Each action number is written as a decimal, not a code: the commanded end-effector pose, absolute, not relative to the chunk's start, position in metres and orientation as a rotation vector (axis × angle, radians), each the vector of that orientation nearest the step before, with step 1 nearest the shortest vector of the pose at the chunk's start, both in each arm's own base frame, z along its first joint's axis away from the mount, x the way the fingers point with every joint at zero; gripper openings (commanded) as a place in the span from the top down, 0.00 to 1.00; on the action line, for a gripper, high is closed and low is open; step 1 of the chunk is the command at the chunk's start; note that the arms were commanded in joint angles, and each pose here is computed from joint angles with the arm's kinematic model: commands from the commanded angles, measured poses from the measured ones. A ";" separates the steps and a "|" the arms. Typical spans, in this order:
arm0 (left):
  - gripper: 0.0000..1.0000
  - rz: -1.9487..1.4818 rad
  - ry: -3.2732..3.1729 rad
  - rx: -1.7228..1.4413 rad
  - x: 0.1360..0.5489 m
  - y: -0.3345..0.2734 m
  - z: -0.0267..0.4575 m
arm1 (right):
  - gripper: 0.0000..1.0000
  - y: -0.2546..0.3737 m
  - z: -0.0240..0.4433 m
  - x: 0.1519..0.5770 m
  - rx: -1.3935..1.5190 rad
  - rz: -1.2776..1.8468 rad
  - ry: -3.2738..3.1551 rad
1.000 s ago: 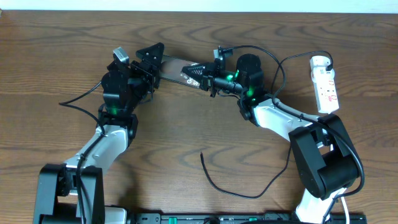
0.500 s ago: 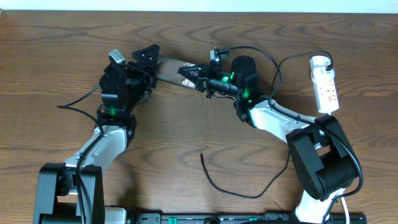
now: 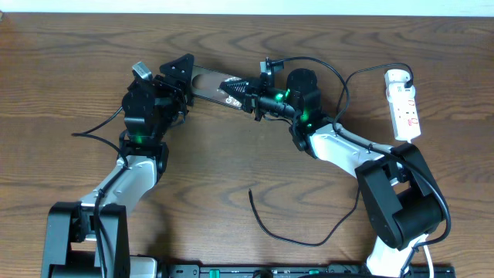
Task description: Plug charger to phone and switch on socket
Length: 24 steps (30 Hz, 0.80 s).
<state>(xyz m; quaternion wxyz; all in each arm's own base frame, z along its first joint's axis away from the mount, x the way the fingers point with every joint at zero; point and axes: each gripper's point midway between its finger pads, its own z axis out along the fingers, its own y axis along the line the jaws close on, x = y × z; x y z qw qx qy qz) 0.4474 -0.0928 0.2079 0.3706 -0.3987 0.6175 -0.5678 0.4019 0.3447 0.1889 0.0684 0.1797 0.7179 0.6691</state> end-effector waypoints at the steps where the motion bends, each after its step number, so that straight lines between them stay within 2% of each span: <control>1: 0.35 -1.553 1.578 -0.908 0.443 -0.110 0.233 | 0.99 0.365 0.191 0.376 0.469 2.081 2.242; 5: 0.36 -1.566 1.593 -0.894 0.441 -0.113 0.232 | 0.98 0.366 0.191 0.375 0.461 2.085 2.243; 8: 0.41 -1.568 1.594 -0.893 0.441 -0.113 0.232 | 0.98 0.367 0.191 0.374 0.458 2.087 2.246; 11: 0.56 -1.574 1.601 -0.886 0.440 -0.115 0.232 | 0.98 0.367 0.191 0.374 0.457 2.087 2.246; 12: 0.57 -1.579 1.605 -0.882 0.439 -0.116 0.232 | 0.98 0.367 0.191 0.373 0.456 2.087 2.247; 24: 0.57 -1.599 1.628 -0.857 0.436 -0.121 0.232 | 0.98 0.373 0.191 0.368 0.439 2.094 2.258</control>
